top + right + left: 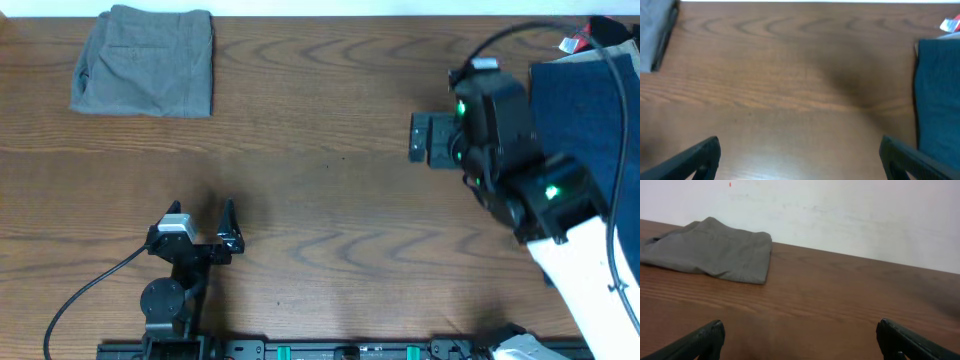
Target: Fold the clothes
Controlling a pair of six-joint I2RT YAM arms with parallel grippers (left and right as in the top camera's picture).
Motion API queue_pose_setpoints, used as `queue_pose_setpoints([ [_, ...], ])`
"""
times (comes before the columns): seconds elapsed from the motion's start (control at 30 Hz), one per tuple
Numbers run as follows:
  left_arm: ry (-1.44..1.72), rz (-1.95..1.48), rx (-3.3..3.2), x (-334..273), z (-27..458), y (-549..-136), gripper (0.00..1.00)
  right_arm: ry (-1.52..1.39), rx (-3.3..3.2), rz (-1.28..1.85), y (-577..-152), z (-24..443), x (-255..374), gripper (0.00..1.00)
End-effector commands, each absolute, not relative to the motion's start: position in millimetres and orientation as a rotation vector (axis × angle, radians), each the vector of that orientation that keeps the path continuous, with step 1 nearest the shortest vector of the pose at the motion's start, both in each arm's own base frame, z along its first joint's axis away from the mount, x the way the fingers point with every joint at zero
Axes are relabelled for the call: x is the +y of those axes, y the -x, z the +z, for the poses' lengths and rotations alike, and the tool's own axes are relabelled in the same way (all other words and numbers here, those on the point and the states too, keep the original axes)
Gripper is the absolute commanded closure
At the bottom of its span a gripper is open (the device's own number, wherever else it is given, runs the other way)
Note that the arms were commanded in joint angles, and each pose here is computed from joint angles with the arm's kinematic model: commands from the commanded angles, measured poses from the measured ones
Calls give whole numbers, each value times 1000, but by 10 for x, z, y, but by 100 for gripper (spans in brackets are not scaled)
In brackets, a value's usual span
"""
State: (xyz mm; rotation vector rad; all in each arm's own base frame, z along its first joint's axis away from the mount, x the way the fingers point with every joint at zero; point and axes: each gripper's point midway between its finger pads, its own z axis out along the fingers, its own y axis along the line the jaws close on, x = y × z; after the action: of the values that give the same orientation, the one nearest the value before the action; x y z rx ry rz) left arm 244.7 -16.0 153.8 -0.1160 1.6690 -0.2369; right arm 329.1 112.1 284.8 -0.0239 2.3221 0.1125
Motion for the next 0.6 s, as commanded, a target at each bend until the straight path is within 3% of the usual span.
queue_pose_setpoints([
  [0.0, 94, -236, 1717, -192, 1395, -2434, 2, 12, 2298, 86, -3212, 2583, 1001, 1],
  [0.57, 94, -236, 1717, -192, 1395, -2434, 2, -279, 1920, 344, -2588, 1450, 419, 1],
])
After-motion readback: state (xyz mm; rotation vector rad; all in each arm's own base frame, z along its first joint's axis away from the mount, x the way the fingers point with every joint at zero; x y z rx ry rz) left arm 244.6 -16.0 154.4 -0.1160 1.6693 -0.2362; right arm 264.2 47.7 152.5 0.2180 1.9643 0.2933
